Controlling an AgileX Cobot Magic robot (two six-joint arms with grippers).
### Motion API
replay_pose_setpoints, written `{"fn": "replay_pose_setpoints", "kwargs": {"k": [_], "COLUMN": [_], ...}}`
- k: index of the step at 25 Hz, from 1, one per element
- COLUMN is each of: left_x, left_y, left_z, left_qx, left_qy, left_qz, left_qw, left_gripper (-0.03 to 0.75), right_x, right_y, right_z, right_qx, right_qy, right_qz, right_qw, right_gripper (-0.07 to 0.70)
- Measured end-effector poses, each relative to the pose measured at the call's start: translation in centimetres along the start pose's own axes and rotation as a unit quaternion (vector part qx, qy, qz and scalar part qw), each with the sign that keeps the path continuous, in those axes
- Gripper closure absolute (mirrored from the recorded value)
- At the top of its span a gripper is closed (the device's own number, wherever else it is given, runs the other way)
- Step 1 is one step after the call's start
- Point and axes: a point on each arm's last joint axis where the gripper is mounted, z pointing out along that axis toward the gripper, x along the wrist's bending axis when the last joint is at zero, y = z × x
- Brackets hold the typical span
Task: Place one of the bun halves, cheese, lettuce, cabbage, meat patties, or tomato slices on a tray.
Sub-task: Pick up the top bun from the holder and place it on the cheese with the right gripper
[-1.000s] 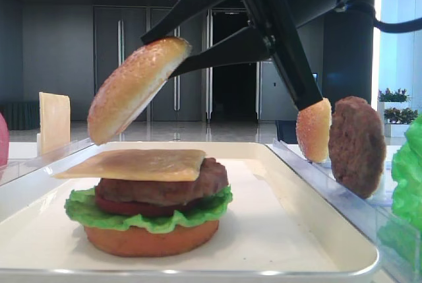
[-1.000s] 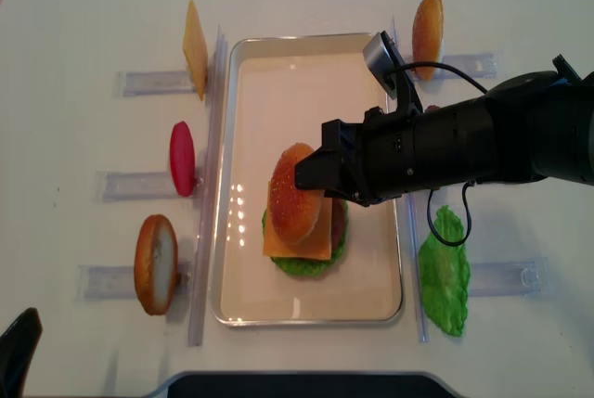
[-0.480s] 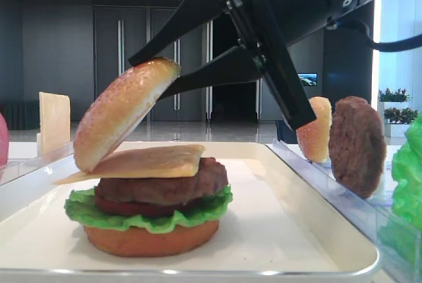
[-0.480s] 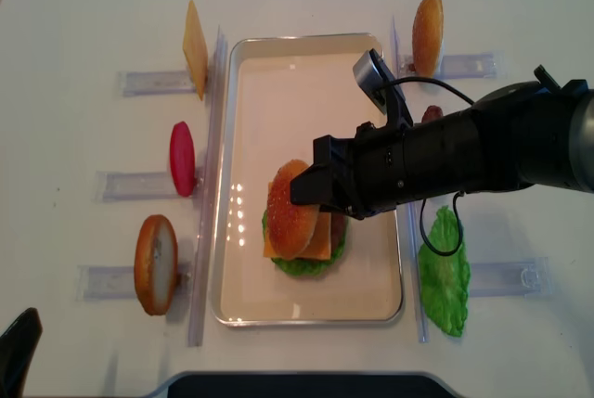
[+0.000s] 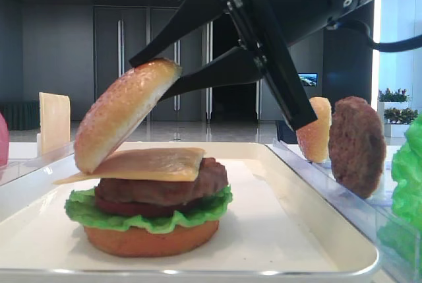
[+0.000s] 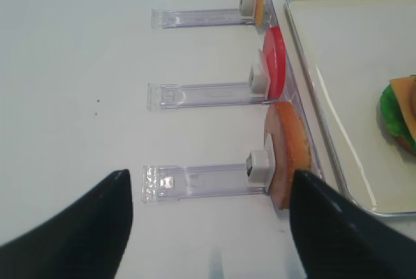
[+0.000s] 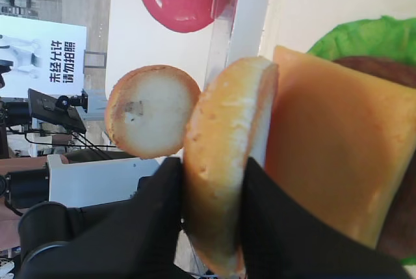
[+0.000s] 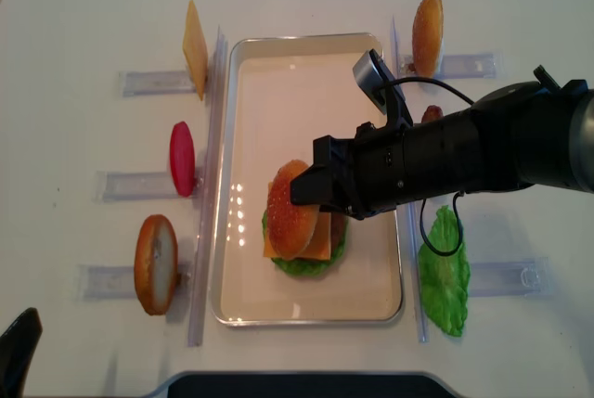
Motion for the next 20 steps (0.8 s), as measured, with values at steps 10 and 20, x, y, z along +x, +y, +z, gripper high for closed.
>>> {"fn": "replay_pose_setpoints", "kwargs": {"k": [10,20], "left_x": [0.00,0.00], "left_y": [0.00,0.00], "left_z": [0.00,0.00], "left_qx": [0.000,0.000], "left_qy": [0.000,0.000], "left_qz": [0.000,0.000], "left_qw": [1.0000,1.0000], "left_gripper": [0.141,0.141], "right_x": [-0.12,-0.28], "right_y": [-0.18,0.03], "right_z": [0.00,-0.19], "right_qx": [0.010,0.006], "right_qy": [-0.007,-0.008], "right_qz": [-0.007,-0.006], "right_qw": [0.9999,0.9999], "right_gripper": [0.412,0.412]}}
